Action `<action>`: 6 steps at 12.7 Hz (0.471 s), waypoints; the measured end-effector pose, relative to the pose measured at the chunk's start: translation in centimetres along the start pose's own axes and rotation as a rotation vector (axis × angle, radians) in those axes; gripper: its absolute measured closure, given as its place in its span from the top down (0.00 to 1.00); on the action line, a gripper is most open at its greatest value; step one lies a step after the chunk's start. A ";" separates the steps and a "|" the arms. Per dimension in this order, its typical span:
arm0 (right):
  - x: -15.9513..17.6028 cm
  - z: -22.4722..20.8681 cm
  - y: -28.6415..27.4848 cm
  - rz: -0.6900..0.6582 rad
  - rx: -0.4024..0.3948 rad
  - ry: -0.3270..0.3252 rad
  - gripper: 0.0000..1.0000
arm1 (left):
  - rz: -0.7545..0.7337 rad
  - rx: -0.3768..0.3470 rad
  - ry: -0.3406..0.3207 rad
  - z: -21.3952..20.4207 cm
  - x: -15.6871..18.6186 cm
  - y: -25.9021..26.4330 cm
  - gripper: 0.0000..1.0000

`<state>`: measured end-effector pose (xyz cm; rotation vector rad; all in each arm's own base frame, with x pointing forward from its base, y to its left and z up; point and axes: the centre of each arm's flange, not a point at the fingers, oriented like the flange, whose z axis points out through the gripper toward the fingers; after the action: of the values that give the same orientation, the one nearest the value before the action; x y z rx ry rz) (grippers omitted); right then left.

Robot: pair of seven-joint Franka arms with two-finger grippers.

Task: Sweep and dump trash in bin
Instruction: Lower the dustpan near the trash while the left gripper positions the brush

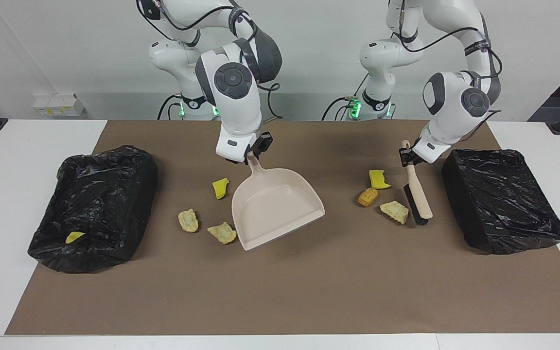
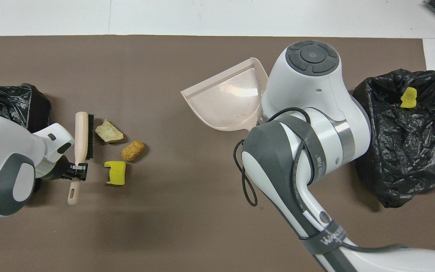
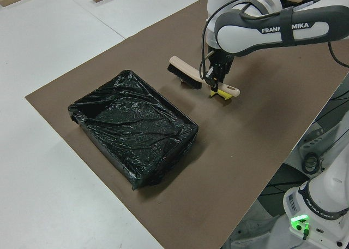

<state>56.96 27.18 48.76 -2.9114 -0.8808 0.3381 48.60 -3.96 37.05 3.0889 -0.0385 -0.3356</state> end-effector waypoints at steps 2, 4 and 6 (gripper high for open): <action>-0.3 0.3 0.1 -0.130 -0.016 -0.014 0.32 | 0.004 0.004 -0.006 1.6 -0.4 0.5 0.26; -1.1 0.9 0.4 -0.202 -0.050 -0.044 0.32 | 0.020 0.010 -0.015 2.4 -0.8 1.3 0.26; -2.2 1.7 0.5 -0.286 -0.063 -0.078 0.32 | 0.048 0.017 -0.014 2.5 -1.0 2.7 0.26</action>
<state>55.05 25.62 47.40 -2.7875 -1.3216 0.4078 47.00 -6.72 34.97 3.0969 -0.1163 -0.3572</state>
